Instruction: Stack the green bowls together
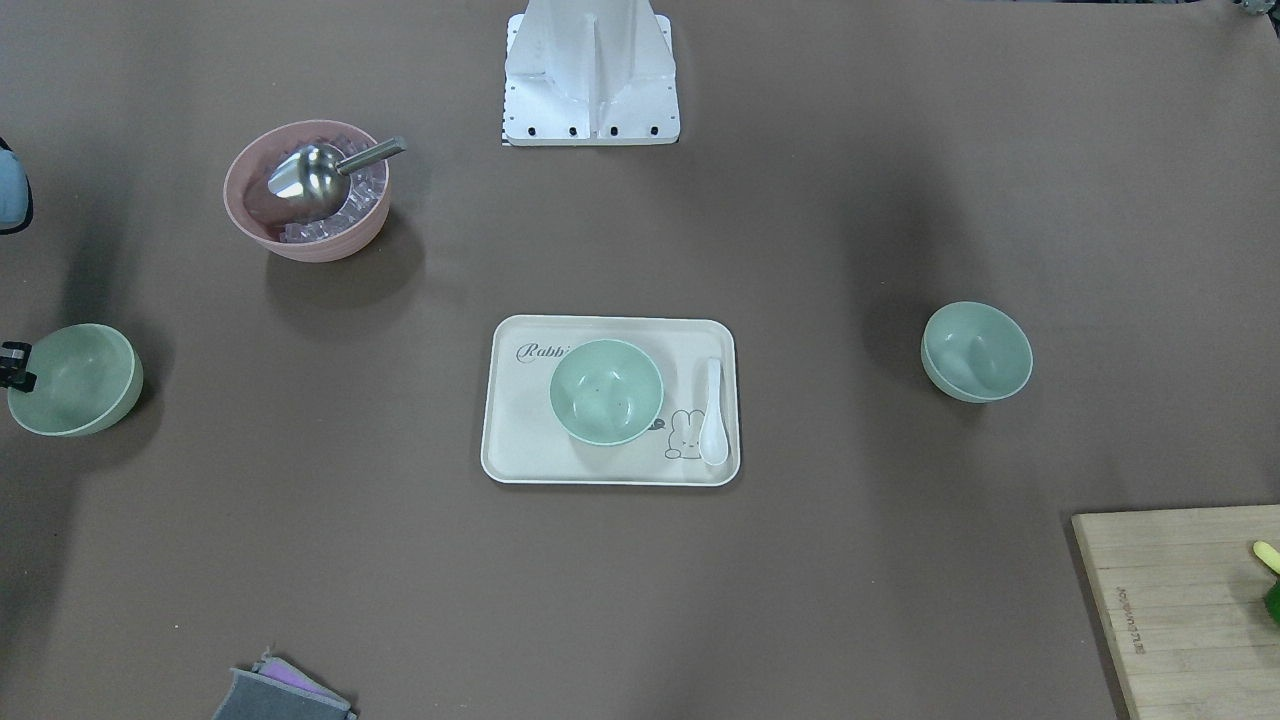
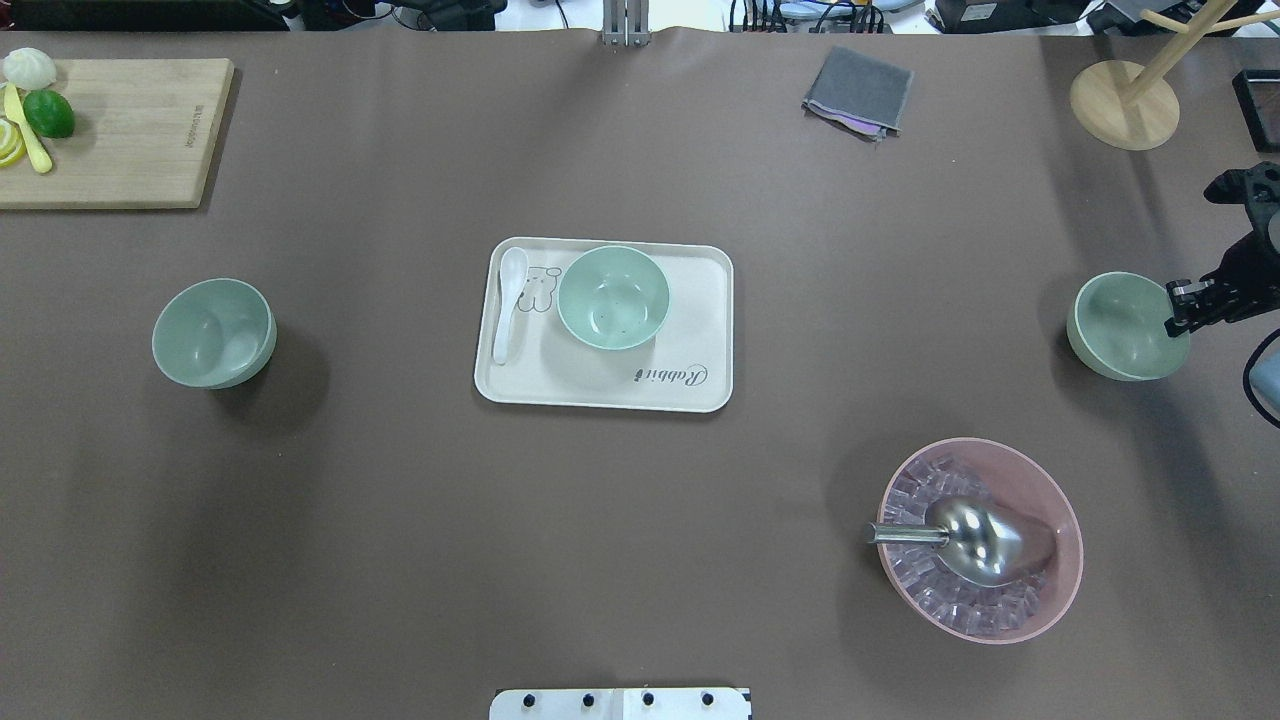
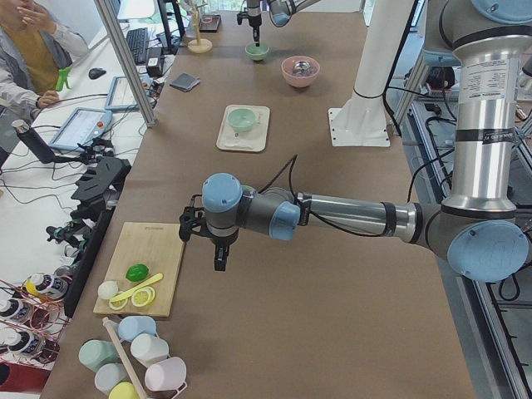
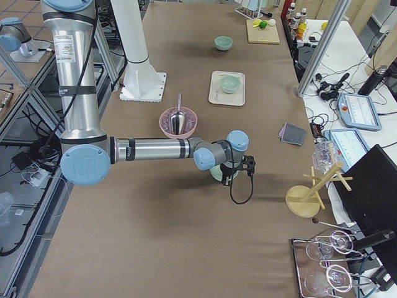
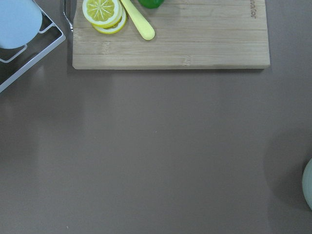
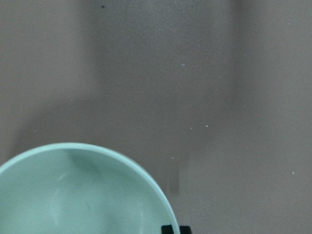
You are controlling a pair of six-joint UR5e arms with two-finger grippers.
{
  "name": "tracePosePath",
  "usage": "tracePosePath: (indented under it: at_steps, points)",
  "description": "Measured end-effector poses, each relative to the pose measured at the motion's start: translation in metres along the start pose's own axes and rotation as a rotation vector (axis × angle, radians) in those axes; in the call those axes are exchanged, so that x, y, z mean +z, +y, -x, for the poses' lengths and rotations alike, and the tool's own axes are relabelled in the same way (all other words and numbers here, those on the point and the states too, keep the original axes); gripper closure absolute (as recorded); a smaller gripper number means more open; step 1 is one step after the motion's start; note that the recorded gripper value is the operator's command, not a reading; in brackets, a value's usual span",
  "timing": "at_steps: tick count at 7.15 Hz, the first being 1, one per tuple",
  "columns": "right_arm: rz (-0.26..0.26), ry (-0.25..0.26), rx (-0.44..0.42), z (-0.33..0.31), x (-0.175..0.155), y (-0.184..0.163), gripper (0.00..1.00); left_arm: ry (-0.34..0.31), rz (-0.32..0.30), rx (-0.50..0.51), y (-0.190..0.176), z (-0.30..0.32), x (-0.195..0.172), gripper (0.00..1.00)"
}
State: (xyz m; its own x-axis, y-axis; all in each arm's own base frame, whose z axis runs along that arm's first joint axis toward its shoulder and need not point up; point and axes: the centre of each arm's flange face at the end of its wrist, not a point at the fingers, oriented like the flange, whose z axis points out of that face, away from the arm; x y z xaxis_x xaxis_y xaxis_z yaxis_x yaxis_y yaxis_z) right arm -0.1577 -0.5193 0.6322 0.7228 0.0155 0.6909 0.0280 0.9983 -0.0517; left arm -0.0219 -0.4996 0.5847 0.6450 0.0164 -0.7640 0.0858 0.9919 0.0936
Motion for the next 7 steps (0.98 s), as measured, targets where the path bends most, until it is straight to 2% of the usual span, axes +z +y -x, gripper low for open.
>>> tracePosePath:
  at_steps: [1, 3, 5, 6, 7]
  points:
    - [-0.008, -0.019, 0.004, 0.005, -0.009, -0.003, 1.0, 0.008, 0.016, -0.025, -0.009, -0.022, 0.01, 0.03]
    - [-0.05, -0.125, 0.065, 0.04, -0.057, -0.025, 1.0, 0.014, 0.084, -0.053, -0.031, -0.095, 0.054, 0.03]
    - [-0.082, -0.216, 0.16, 0.121, -0.103, -0.057, 1.0, -0.041, 0.153, -0.041, -0.04, -0.159, 0.124, 0.14]
    - [-0.079, -0.25, 0.209, 0.175, -0.117, -0.066, 1.0, -0.046, 0.179, -0.031, -0.036, -0.193, 0.151, 0.19]
    - [-0.071, -0.277, 0.247, 0.228, -0.125, -0.07, 1.0, -0.043, 0.197, -0.015, -0.031, -0.215, 0.172, 0.3]
